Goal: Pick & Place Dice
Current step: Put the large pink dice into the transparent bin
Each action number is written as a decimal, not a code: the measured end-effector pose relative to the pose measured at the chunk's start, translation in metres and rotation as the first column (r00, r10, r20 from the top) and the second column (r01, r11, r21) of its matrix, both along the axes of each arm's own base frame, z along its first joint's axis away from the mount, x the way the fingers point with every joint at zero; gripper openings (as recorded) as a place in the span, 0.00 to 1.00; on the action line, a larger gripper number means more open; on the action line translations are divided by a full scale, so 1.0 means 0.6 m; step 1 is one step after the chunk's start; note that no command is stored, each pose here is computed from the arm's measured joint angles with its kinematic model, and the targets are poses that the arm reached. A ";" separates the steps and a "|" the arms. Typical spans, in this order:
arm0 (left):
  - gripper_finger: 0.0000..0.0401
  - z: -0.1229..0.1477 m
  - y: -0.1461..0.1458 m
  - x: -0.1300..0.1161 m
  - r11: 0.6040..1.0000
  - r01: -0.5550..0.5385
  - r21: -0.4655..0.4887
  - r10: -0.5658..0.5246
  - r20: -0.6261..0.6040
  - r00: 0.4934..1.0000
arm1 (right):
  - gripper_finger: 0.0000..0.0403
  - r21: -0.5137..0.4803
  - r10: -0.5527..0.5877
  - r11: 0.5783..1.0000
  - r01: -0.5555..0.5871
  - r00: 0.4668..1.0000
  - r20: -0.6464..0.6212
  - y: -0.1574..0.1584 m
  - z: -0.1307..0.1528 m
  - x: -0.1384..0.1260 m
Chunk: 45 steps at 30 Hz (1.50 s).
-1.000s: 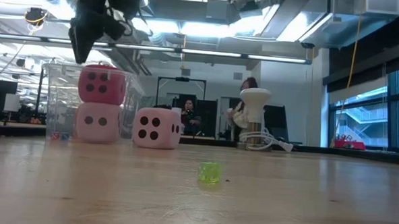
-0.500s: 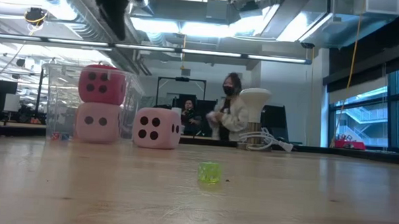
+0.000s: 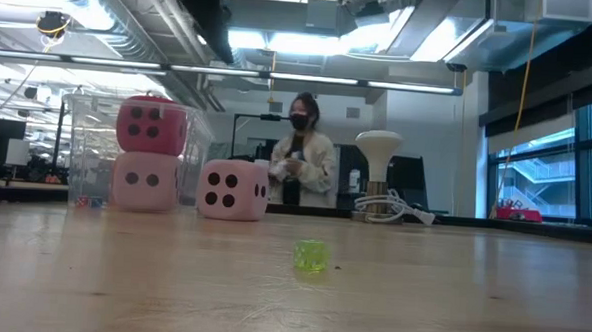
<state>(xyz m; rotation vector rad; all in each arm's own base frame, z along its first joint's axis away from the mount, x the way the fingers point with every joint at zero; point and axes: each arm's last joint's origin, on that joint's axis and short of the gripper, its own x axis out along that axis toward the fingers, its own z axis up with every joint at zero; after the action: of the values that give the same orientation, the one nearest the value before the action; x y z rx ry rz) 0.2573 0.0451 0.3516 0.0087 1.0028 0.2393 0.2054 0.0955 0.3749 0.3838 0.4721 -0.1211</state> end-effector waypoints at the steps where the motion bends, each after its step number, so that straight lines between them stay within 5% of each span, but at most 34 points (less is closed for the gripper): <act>1: 0.59 -0.008 -0.003 0.010 0.999 0.034 -0.003 -0.034 -0.017 0.999 | 0.47 0.000 0.000 1.000 0.000 1.000 0.000 0.000 0.000 0.000; 6: 0.64 -0.052 -0.007 0.062 0.992 0.124 0.009 -0.123 -0.084 0.989 | 0.47 0.002 0.003 1.000 -0.003 1.000 -0.001 0.000 0.000 0.000; 13: 0.63 -0.099 0.008 0.105 0.992 0.034 0.123 -0.010 -0.193 0.981 | 0.47 0.017 -0.006 1.000 0.006 1.000 -0.012 0.000 -0.002 -0.001; 45: 0.63 -0.160 0.014 0.134 0.982 0.100 0.159 -0.045 -0.314 0.948 | 0.47 0.010 0.004 1.000 -0.004 1.000 -0.020 0.000 -0.003 -0.002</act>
<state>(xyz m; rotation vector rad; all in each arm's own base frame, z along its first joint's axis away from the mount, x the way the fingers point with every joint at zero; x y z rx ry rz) 0.3378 0.0538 0.2555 0.2484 1.2894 0.2619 0.2044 0.0958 0.3732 0.3917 0.4935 -0.1189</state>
